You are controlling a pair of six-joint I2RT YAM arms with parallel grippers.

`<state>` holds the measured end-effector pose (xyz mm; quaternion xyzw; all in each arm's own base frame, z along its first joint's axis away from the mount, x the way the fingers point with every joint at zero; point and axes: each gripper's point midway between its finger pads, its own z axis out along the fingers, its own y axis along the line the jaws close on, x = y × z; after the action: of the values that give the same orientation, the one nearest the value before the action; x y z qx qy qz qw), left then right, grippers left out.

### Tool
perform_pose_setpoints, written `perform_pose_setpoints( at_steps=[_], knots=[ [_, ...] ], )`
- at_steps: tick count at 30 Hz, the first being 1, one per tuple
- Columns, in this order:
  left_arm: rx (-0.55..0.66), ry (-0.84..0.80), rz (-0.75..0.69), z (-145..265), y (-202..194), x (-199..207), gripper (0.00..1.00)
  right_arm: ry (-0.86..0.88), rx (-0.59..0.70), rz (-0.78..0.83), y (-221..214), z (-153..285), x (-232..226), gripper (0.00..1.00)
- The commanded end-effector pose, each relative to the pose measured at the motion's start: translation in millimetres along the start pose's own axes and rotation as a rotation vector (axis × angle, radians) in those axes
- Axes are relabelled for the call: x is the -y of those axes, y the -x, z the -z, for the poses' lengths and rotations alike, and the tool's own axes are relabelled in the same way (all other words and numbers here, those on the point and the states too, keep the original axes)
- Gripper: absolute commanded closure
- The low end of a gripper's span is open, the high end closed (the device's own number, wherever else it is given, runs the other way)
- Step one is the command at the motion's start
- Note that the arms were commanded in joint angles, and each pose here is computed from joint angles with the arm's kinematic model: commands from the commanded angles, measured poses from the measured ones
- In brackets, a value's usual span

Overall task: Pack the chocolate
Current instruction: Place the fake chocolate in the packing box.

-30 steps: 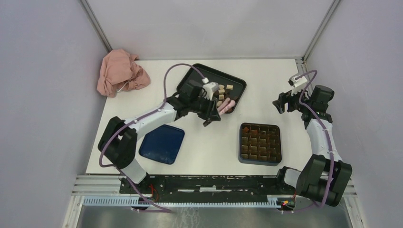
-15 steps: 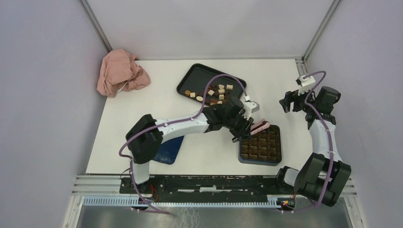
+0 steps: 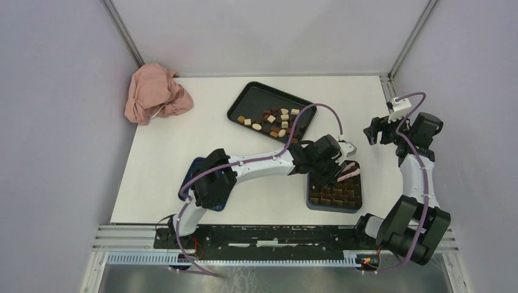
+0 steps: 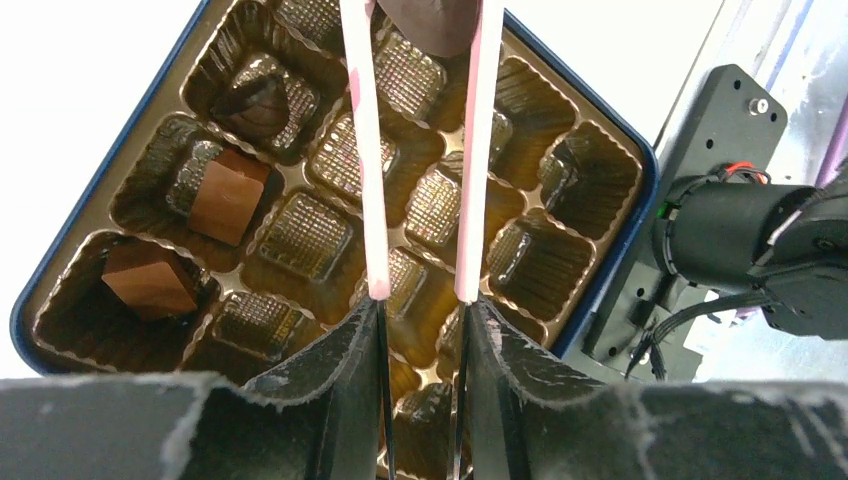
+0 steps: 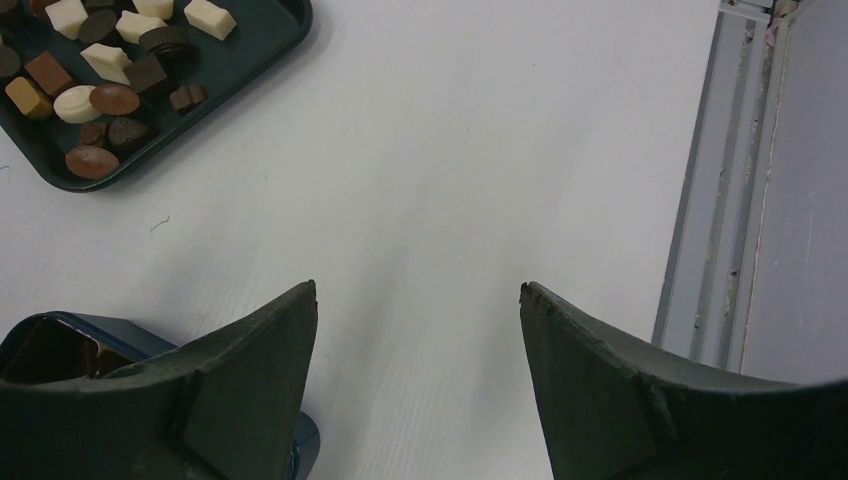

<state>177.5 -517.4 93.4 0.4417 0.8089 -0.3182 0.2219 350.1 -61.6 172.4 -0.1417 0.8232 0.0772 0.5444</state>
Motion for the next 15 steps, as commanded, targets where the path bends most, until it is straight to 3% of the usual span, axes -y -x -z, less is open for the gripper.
perform_pose_setpoints(
  at_steps=[1, 15],
  knots=[
    [0.019, 0.029, -0.056, -0.4, 17.1, -4.2, 0.71, 0.001, 0.022, 0.005, 4.5, -1.2, 2.4, 0.2],
    [0.005, 0.063, -0.054, -6.3, 18.8, -8.5, 0.6, 0.028, 0.036, 0.006, 6.2, -1.0, -2.1, 0.2]
  ],
)
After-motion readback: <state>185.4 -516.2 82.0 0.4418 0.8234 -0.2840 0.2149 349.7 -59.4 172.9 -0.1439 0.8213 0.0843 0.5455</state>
